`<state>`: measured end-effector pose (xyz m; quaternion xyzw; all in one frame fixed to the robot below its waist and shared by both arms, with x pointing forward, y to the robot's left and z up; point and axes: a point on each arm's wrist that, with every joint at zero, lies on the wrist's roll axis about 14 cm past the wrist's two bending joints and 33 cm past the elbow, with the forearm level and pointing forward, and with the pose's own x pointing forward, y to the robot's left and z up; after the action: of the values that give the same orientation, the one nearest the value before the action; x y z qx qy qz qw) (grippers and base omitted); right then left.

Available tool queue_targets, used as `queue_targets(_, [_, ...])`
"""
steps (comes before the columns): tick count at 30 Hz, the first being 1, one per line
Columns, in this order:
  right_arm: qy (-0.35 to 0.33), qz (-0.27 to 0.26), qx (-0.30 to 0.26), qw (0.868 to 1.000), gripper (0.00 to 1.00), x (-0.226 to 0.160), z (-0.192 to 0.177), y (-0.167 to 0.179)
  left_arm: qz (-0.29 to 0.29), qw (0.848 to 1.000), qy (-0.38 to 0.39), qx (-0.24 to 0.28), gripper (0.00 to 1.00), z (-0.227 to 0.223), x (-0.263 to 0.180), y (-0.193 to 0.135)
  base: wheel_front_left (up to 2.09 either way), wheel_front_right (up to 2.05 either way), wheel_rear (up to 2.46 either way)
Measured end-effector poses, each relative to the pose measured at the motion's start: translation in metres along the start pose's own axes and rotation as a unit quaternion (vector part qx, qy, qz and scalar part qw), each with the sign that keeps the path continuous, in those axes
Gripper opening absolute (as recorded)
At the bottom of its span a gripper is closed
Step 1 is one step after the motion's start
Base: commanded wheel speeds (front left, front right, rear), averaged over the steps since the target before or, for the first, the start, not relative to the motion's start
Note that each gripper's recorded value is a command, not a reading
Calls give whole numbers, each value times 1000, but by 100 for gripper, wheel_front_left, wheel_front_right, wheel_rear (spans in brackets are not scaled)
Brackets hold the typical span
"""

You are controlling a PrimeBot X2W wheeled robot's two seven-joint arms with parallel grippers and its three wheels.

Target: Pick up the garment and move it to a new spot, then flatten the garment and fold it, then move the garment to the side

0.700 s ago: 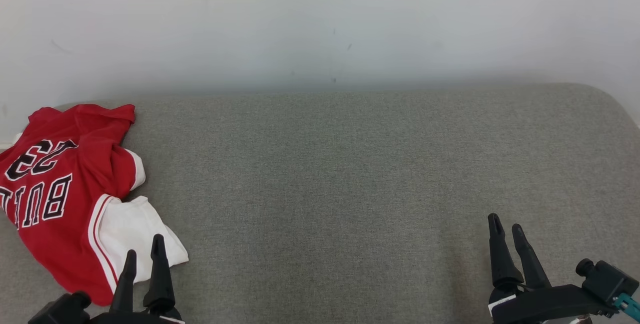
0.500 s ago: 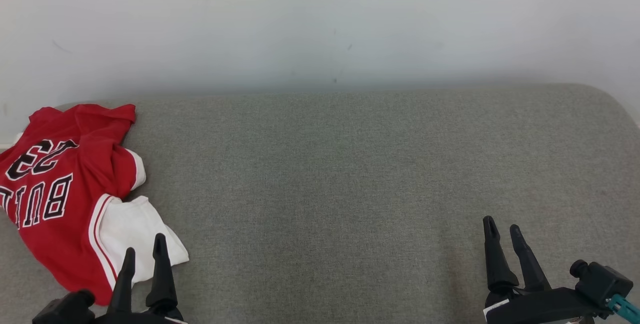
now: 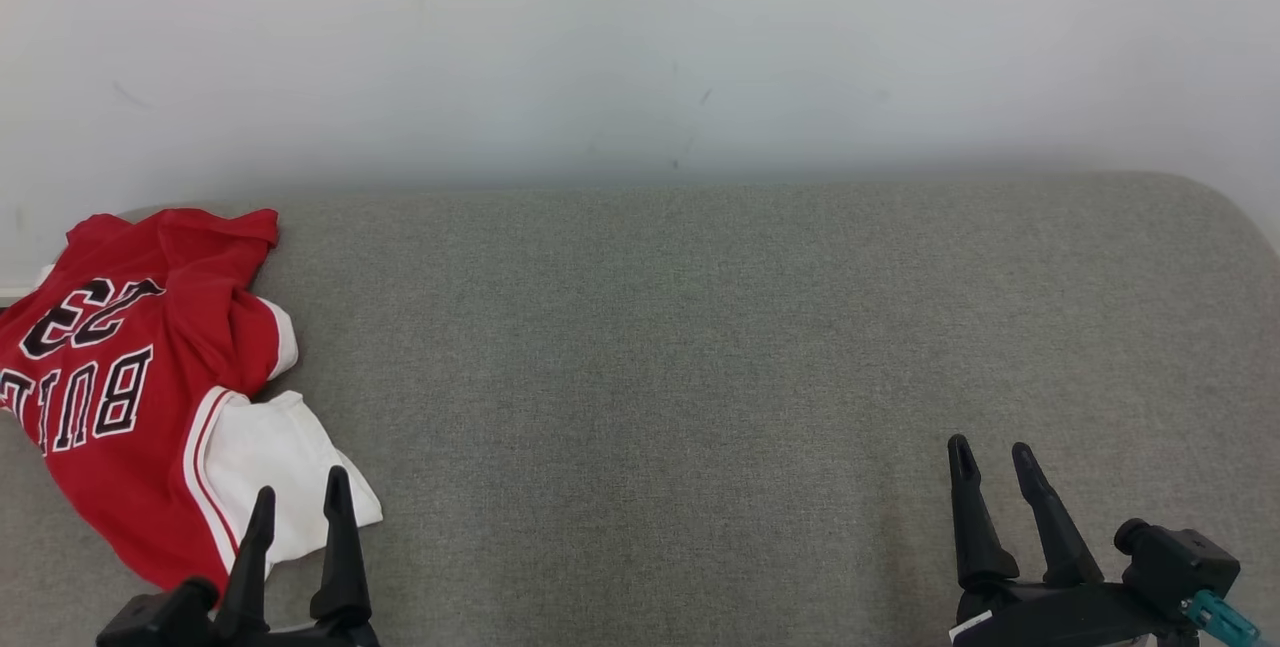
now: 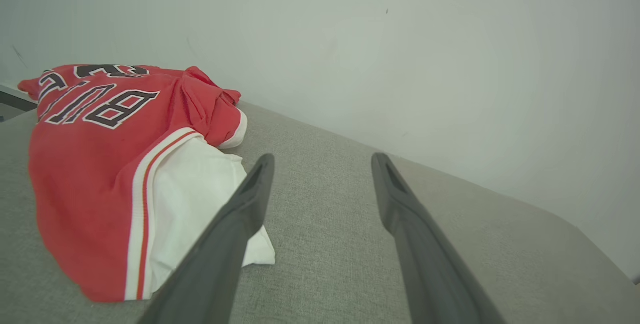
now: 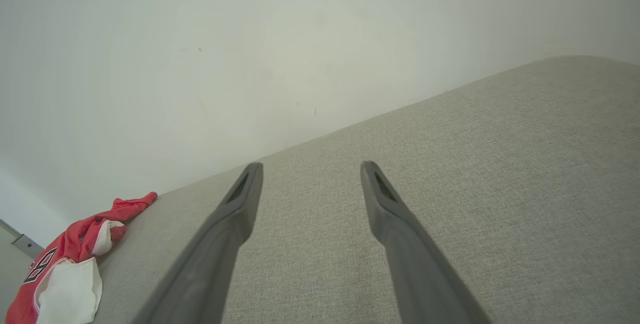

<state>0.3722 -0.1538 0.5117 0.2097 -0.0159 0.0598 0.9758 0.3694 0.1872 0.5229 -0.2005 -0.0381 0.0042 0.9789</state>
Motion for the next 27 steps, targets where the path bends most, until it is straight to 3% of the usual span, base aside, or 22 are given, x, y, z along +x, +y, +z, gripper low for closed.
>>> queue_targets(27, [-17, 32, -122, 992, 100, 0, 4, 13, -16, 992, -29, 122, 100, 9, -5, -6, 0, 0, 0])
